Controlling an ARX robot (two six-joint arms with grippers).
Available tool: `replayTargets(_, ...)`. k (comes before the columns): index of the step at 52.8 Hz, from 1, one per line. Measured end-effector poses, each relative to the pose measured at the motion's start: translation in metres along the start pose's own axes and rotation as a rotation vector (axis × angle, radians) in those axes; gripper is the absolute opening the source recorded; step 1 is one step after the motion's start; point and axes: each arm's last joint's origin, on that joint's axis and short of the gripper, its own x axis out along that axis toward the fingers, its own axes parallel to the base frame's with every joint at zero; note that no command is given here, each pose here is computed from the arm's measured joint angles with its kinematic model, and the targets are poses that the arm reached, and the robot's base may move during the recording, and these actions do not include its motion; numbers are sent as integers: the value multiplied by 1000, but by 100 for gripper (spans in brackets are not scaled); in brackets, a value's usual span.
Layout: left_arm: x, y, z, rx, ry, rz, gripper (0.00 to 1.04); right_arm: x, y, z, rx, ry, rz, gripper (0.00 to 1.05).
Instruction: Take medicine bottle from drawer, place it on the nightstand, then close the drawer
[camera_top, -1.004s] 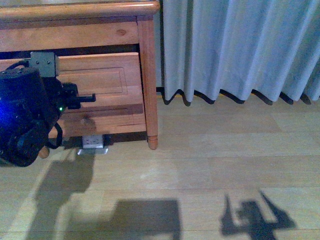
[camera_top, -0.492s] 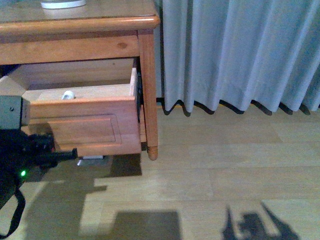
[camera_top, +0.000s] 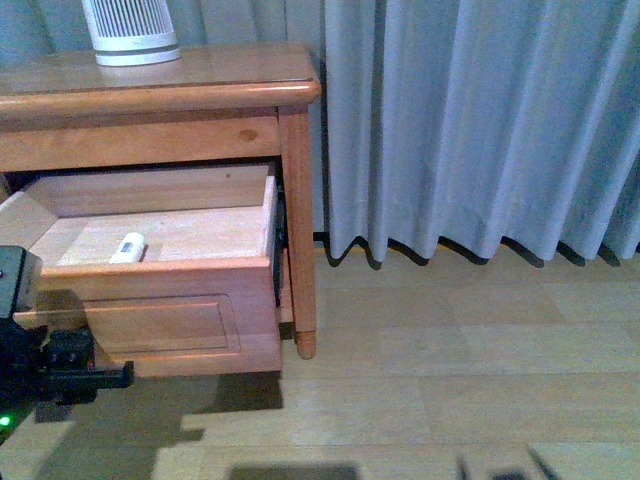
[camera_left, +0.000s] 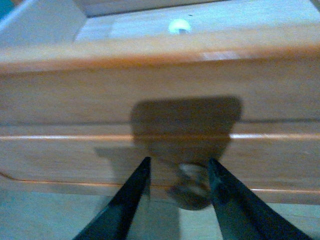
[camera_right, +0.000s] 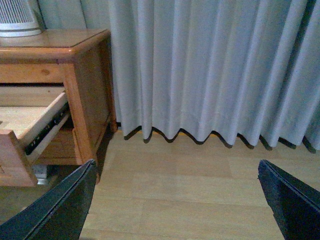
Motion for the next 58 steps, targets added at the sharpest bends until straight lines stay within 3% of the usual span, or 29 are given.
replayTargets(14, -38, 12, 26, 16, 14, -2, 97, 0, 0, 0, 0, 0, 0, 98)
replayTargets(16, -43, 14, 30, 25, 14, -11, 100, 0, 0, 0, 0, 0, 0, 98)
replayTargets(29, -93, 34, 88, 125, -44, -91, 98, 0, 0, 0, 0, 0, 0, 98)
replayTargets(41, -153, 57, 155, 117, -232, 22, 98, 0, 0, 0, 0, 0, 0, 98)
replayTargets(49, -191, 58, 165, 85, -293, 89, 98, 0, 0, 0, 0, 0, 0, 98)
replayTargets(58, -226, 50, 145, 30, -302, 114, 98, 0, 0, 0, 0, 0, 0, 98)
